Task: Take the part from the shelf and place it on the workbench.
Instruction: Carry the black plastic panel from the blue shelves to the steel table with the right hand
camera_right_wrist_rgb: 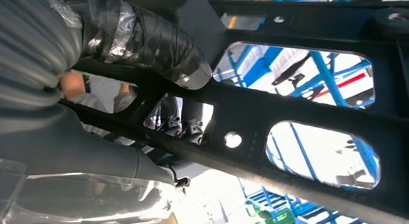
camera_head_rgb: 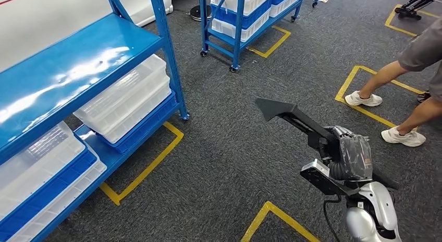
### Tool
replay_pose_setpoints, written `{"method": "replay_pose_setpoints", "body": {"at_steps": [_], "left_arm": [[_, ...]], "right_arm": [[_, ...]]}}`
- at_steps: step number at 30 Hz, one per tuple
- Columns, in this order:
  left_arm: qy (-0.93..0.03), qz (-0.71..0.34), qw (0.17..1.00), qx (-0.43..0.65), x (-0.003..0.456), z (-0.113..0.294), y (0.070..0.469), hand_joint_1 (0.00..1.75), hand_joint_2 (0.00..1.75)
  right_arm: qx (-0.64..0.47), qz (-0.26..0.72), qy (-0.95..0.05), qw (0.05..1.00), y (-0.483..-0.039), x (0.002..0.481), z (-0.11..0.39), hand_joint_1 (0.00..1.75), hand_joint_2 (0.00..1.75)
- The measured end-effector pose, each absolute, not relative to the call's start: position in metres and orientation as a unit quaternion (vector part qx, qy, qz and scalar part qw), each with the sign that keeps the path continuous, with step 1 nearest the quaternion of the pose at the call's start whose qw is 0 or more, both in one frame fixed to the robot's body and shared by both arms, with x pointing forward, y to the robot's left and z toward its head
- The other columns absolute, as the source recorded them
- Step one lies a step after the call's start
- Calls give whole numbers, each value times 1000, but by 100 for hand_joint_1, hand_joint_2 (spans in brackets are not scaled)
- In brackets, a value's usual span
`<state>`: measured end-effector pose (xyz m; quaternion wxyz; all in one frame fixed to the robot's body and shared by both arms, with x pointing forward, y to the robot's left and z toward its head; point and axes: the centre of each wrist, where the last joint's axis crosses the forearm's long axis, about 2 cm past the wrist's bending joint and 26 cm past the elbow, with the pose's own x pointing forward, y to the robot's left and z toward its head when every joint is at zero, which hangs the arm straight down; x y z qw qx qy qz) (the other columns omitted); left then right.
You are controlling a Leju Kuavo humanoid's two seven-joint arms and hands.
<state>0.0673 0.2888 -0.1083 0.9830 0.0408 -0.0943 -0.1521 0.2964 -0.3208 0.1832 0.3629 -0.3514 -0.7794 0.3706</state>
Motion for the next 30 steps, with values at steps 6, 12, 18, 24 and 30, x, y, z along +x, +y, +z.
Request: {"method": "replay_pose_setpoints", "body": {"at_steps": [6,12,18,24,30], "left_arm": [[-84,-150,984,40,64,-109,291,0,175],[-96,-148,983,41,67,-108,292,0,175],[-100,-151,983,43,71,-108,292,0,175],[-94,-152,983,44,69,-108,293,0,175],[-91,-154,983,46,73,-107,295,0,175]], "right_arm": [[-354,370,-779,361,-329,296,185,171,175],[-353,370,-779,364,-332,296,183,171,175],[-346,371,-780,367,-333,298,184,171,175],[-349,377,-774,370,-334,302,184,171,175],[-383,395,-755,357,-341,311,193,171,175]]}}
